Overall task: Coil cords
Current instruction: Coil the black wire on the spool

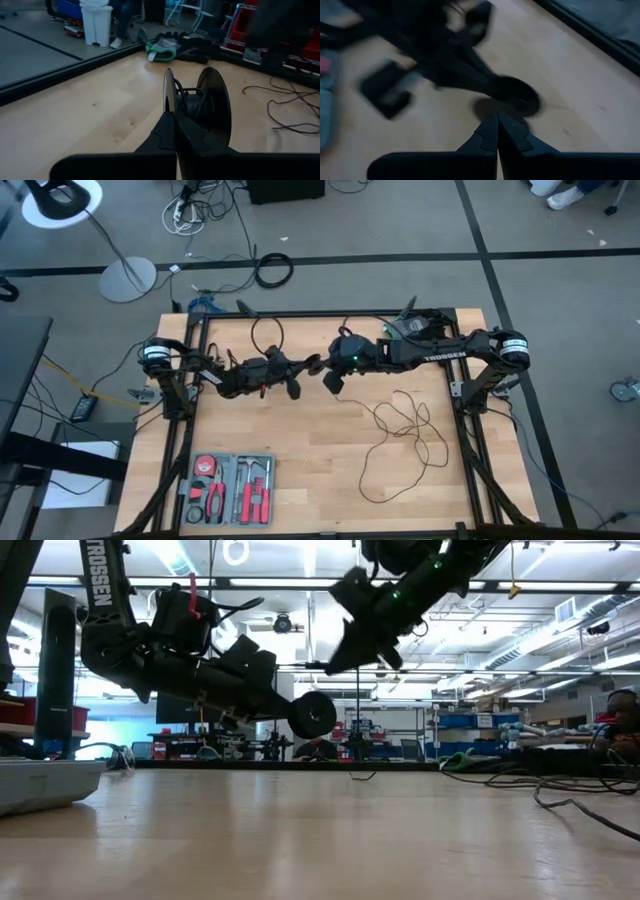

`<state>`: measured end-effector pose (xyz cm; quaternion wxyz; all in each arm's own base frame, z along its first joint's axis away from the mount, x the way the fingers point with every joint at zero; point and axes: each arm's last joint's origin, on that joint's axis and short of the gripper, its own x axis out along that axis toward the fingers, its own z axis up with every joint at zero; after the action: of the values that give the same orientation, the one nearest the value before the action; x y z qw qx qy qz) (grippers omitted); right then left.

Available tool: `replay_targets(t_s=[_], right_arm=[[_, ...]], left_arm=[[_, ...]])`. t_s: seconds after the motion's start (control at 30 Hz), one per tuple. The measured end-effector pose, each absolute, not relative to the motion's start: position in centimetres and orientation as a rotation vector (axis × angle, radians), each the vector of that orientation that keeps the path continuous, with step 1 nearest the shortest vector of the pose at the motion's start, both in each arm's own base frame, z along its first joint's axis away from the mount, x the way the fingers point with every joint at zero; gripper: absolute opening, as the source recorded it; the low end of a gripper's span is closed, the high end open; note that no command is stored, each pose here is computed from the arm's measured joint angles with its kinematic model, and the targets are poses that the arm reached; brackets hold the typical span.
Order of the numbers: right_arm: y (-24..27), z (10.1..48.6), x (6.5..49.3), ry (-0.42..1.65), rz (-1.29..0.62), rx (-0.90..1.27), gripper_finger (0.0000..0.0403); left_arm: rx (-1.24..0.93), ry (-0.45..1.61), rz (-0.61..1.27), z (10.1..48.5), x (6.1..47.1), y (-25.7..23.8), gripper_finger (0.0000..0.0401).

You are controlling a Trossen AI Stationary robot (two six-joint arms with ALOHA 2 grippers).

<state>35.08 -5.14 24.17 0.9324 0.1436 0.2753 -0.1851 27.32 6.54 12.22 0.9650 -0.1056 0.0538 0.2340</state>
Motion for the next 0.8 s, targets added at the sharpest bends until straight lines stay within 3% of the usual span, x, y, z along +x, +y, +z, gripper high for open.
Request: replay_targets(t_s=[0.3, 0.53, 0.7, 0.8], right_arm=[[-4.0, 23.2, 36.5, 0.524, -0.326, 0.317, 0.0], [-3.5, 22.1, 36.1, 0.603, -0.484, 0.222, 0.0], [-2.9, 22.1, 35.3, 0.574, -0.488, 0.205, 0.0], [-2.8, 20.0, 34.2, 0.567, -0.503, 0.243, 0.0]], left_arm=[[-0.23, 0.029, 0.481, 13.0, 27.4, 6.6, 0.0], [-0.23, 0.084, 0.489, 12.4, 27.3, 6.6, 0.0], [-0.23, 0.09, 0.474, 12.4, 27.3, 6.5, 0.0], [-0.23, 0.085, 0.472, 12.4, 27.3, 6.5, 0.0]])
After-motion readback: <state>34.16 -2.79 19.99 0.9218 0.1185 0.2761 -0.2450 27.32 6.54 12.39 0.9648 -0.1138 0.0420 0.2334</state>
